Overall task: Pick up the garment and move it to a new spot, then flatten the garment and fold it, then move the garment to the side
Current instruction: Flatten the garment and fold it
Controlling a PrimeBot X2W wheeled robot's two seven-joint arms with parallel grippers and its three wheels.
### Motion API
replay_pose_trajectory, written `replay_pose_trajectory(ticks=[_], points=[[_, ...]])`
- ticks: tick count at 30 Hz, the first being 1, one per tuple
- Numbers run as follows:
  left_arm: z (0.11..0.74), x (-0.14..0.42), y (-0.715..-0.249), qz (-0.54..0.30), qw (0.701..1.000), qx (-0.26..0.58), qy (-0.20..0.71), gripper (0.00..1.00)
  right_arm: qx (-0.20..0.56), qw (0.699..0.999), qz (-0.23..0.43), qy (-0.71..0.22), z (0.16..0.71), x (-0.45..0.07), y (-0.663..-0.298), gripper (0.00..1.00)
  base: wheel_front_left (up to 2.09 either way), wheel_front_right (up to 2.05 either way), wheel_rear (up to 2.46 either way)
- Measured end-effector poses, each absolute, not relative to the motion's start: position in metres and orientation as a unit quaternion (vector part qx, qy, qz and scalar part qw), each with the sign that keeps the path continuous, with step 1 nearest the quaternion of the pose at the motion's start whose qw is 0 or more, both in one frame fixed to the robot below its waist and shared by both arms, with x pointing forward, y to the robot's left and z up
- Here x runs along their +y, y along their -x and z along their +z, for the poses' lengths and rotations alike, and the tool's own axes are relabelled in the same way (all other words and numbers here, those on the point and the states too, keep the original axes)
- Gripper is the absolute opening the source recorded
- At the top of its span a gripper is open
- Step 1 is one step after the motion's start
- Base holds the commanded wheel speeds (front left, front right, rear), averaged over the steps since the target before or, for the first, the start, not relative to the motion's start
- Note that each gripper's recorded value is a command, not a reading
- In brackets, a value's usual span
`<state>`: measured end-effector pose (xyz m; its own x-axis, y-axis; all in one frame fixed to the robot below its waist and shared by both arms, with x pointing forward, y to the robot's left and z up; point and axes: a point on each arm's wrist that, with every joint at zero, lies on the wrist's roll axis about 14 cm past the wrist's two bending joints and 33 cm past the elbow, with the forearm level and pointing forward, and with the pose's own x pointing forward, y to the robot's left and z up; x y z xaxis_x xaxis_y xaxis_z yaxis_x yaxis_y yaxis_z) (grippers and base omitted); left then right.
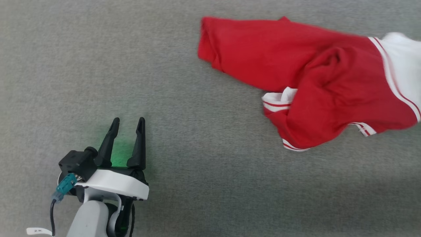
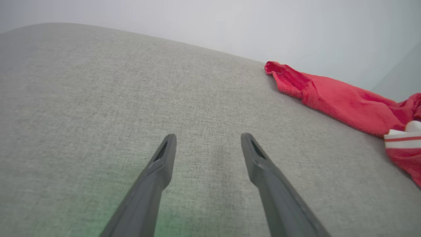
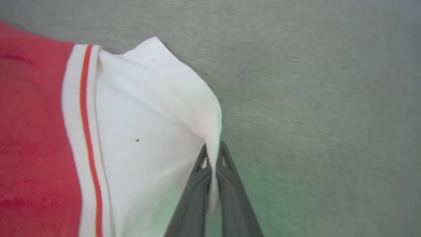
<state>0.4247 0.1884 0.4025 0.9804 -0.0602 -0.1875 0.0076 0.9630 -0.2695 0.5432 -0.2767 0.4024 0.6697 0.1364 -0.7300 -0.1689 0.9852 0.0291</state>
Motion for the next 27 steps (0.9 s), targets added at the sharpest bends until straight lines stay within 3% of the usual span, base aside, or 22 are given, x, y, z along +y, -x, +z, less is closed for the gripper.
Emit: replay_pose_trajectory(ticks=[10,18,19,20,21,27], points=[[0.406,0.17,-0.435,-0.056,0.986,0.092,0.131,1.0,0.351,0.932,-0.095,-0.003,0.426,-0.41,-0.497,0.0,0.0,0.0,0.0],[0.404,0.159,-0.439,-0.085,0.984,0.097,0.122,1.0,0.328,0.931,-0.16,-0.013,0.419,-0.44,-0.474,0.0,0.0,0.0,0.0],[0.405,0.157,-0.439,-0.09,0.984,0.097,0.12,1.0,0.32,0.934,-0.159,-0.014,0.42,-0.438,-0.476,0.05,0.0,0.0,0.0],[0.407,0.155,-0.441,-0.095,0.984,0.095,0.121,1.0,0.309,0.937,-0.159,-0.019,0.421,-0.435,-0.478,0.41,0.0,0.0,0.0],[0.41,0.154,-0.442,-0.101,0.984,0.091,0.119,1.0,0.3,0.941,-0.157,-0.022,0.423,-0.432,-0.48,1.0,0.0,0.0,0.0],[0.449,0.138,-0.459,-0.165,0.98,0.045,0.099,1.0,0.227,0.964,-0.138,-0.013,0.448,-0.423,-0.479,1.0,0.0,0.0,0.0]])
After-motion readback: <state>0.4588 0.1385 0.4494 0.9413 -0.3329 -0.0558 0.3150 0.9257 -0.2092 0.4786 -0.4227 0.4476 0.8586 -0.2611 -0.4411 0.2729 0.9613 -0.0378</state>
